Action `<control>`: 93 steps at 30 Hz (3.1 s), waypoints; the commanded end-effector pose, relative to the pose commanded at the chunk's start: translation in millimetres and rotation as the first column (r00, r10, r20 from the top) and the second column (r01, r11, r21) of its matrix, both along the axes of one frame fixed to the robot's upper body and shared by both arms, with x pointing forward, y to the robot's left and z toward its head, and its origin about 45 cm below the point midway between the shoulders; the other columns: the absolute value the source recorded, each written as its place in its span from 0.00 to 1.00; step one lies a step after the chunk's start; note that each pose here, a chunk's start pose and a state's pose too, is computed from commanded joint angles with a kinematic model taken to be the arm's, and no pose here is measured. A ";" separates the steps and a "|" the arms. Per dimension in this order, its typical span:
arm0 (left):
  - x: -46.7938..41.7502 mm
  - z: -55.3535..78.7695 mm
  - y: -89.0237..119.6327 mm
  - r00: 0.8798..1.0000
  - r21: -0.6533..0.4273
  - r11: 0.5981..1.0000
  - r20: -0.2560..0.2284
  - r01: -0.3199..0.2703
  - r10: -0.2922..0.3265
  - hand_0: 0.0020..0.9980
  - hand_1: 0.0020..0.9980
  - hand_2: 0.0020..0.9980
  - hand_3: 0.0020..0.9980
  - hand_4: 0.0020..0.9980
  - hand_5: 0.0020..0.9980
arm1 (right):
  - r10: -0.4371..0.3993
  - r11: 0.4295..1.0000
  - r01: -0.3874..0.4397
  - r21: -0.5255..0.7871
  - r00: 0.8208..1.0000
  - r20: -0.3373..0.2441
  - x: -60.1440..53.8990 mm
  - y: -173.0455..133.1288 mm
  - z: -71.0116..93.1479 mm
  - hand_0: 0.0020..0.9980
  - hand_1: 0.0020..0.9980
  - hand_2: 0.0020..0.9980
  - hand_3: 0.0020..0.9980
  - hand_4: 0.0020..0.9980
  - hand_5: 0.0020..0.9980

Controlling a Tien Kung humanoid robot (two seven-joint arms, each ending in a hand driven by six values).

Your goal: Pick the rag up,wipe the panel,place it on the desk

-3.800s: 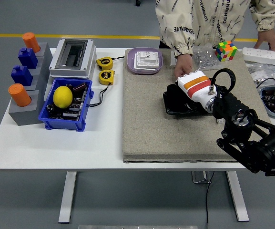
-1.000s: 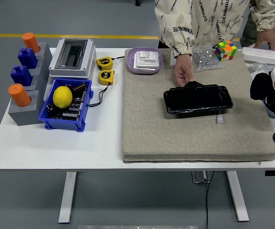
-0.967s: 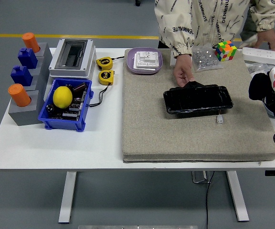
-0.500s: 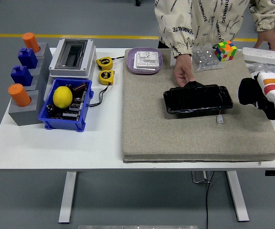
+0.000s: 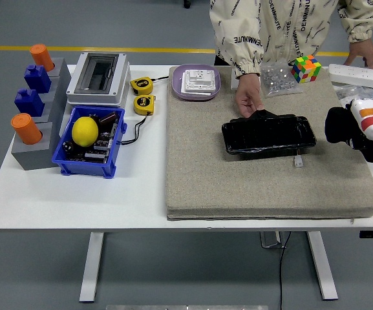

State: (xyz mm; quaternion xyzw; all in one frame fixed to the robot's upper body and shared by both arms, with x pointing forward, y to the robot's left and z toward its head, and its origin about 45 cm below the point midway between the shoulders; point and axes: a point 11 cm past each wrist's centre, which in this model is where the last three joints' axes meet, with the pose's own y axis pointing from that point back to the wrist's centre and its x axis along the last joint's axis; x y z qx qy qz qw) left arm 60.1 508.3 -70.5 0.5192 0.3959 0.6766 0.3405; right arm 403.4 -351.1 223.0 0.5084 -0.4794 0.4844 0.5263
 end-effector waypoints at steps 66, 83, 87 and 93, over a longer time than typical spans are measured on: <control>-0.3 1.0 2.0 1.000 0.004 1.000 -0.001 -0.001 0.001 0.64 0.66 0.69 0.57 0.61 0.51 | -0.063 0.997 0.068 0.020 0.983 -0.175 7.4 -11.6 2.1 0.75 0.74 0.83 0.80 1.00 0.51; 0.1 0.6 1.2 1.000 0.002 1.000 0.002 -0.003 0.003 0.64 0.66 0.68 0.57 0.61 0.51 | -0.085 0.995 0.091 0.037 0.989 -0.122 10.8 -22.6 23.9 0.83 0.81 0.90 0.87 1.00 0.61; -0.8 0.3 1.0 1.000 0.001 1.000 0.001 -0.005 0.005 0.64 0.66 0.68 0.57 0.61 0.51 | -0.098 0.994 0.103 0.040 0.989 -0.108 10.5 -28.1 29.6 0.83 0.81 0.90 0.88 1.00 0.61; -0.7 0.6 1.5 1.000 0.002 1.000 0.001 -0.005 0.005 0.64 0.66 0.68 0.57 0.61 0.51 | -0.122 0.991 0.126 0.041 0.988 -0.092 10.1 -36.6 37.2 0.83 0.82 0.90 0.88 1.00 0.62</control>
